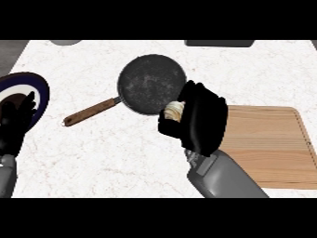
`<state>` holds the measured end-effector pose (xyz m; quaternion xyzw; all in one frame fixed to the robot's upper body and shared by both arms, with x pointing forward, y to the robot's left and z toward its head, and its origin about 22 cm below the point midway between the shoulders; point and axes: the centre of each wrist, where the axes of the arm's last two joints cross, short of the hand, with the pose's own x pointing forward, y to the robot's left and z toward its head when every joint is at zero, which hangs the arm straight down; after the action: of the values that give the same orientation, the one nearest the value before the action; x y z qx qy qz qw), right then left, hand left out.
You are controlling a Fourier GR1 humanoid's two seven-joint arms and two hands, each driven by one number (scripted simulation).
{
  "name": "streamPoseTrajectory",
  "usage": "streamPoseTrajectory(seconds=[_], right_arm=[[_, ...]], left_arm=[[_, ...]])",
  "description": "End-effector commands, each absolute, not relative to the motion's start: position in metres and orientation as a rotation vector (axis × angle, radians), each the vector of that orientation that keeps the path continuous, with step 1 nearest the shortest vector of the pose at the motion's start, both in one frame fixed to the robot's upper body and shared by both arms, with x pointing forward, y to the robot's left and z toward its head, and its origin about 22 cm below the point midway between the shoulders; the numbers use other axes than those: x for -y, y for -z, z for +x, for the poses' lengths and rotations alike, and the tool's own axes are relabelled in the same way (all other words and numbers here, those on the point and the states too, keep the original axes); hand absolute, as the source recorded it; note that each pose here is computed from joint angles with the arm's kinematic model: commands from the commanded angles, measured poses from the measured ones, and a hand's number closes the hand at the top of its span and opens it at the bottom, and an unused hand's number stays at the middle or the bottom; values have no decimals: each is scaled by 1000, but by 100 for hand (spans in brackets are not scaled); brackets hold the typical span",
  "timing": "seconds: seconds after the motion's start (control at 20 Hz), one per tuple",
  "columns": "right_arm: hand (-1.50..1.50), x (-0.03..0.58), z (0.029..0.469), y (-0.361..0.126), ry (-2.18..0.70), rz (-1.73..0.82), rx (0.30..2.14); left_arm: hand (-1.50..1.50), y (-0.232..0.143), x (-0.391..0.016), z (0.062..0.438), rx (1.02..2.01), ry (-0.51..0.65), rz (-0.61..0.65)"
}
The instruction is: Pick the cupcake from the cutting board and place it in the pan
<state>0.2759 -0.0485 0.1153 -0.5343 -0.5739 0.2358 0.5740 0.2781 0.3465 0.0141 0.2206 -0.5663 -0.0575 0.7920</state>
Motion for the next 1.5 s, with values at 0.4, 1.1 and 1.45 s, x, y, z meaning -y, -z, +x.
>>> streamPoseTrajectory(seconds=[0.4,1.1,1.45], right_arm=[[150,67,378,-85,-296,-1118,1227],[-150,86,409,-47,-109,-944,1209],[-150,91,411,-35,-92,-885,1254]], left_arm=[[0,-28,-336,290,1247,159,474],[0,-31,-319,303,1282,204,413],[0,-40,-308,313,1309,224,405]])
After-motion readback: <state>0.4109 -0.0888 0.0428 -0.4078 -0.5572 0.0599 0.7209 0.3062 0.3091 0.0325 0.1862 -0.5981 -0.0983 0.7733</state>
